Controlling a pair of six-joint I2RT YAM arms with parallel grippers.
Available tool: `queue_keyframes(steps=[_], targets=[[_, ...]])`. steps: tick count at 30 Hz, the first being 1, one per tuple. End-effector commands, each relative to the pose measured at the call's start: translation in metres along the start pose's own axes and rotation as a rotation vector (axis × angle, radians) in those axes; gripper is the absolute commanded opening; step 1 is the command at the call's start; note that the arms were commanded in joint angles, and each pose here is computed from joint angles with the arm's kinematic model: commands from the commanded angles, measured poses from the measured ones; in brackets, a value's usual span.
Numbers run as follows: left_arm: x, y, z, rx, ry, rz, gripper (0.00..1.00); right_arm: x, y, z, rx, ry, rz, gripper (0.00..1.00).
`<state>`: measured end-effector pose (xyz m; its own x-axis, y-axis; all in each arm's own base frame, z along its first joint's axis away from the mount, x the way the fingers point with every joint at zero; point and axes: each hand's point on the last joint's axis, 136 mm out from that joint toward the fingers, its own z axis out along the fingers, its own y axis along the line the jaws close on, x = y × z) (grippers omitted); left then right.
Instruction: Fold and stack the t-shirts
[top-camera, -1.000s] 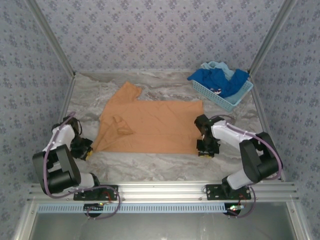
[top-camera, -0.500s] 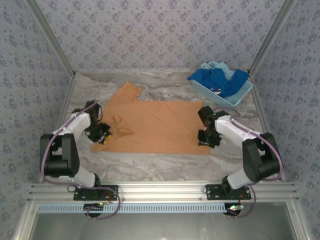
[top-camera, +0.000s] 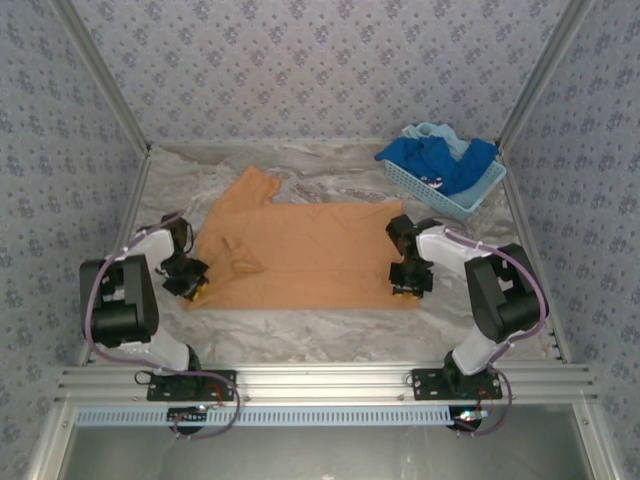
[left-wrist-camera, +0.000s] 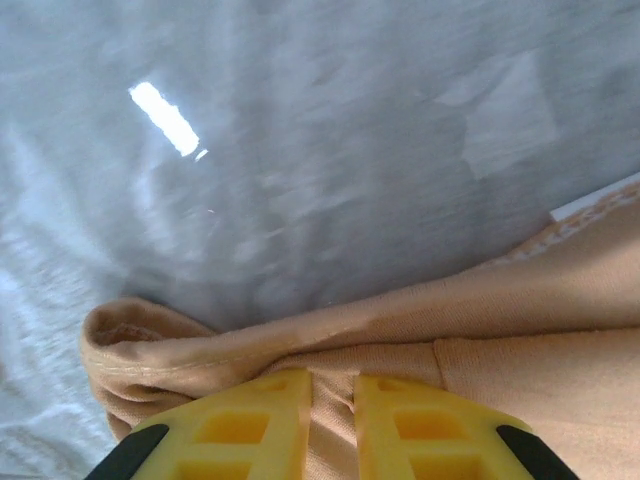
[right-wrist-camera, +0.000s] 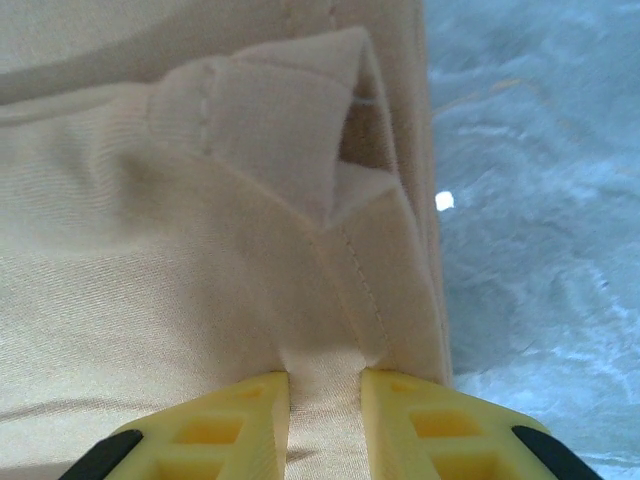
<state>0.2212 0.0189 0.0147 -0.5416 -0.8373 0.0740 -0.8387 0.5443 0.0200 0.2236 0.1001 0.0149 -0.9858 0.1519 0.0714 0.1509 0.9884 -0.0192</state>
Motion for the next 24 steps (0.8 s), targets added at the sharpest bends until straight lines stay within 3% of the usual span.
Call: queue_keyframes(steps=[1, 4, 6, 10, 14, 18, 24], targets=[[0.019, 0.047, 0.011, -0.09, 0.047, -0.083, 0.21, 0.025, -0.002, 0.004, 0.035, 0.056, -0.051, 0.28], [0.017, 0.057, 0.007, -0.063, 0.04, -0.126, 0.21, 0.032, -0.002, 0.0, 0.04, 0.048, -0.069, 0.28], [0.01, 0.046, -0.001, -0.006, 0.019, -0.11, 0.22, 0.03, 0.0, -0.004, 0.028, 0.024, -0.071, 0.29], [-0.002, -0.007, -0.036, 0.148, -0.056, 0.012, 0.32, 0.012, 0.017, -0.025, -0.049, -0.063, -0.082, 0.31], [0.024, -0.047, -0.06, 0.242, -0.045, 0.077, 0.42, 0.0, 0.055, -0.054, -0.258, -0.13, -0.119, 0.39], [0.05, -0.066, -0.051, 0.309, 0.029, 0.031, 0.43, -0.009, 0.072, -0.07, -0.369, -0.157, -0.094, 0.41], [0.052, -0.071, -0.03, 0.238, 0.067, 0.039, 0.4, -0.014, 0.077, -0.077, -0.418, -0.157, -0.057, 0.4]])
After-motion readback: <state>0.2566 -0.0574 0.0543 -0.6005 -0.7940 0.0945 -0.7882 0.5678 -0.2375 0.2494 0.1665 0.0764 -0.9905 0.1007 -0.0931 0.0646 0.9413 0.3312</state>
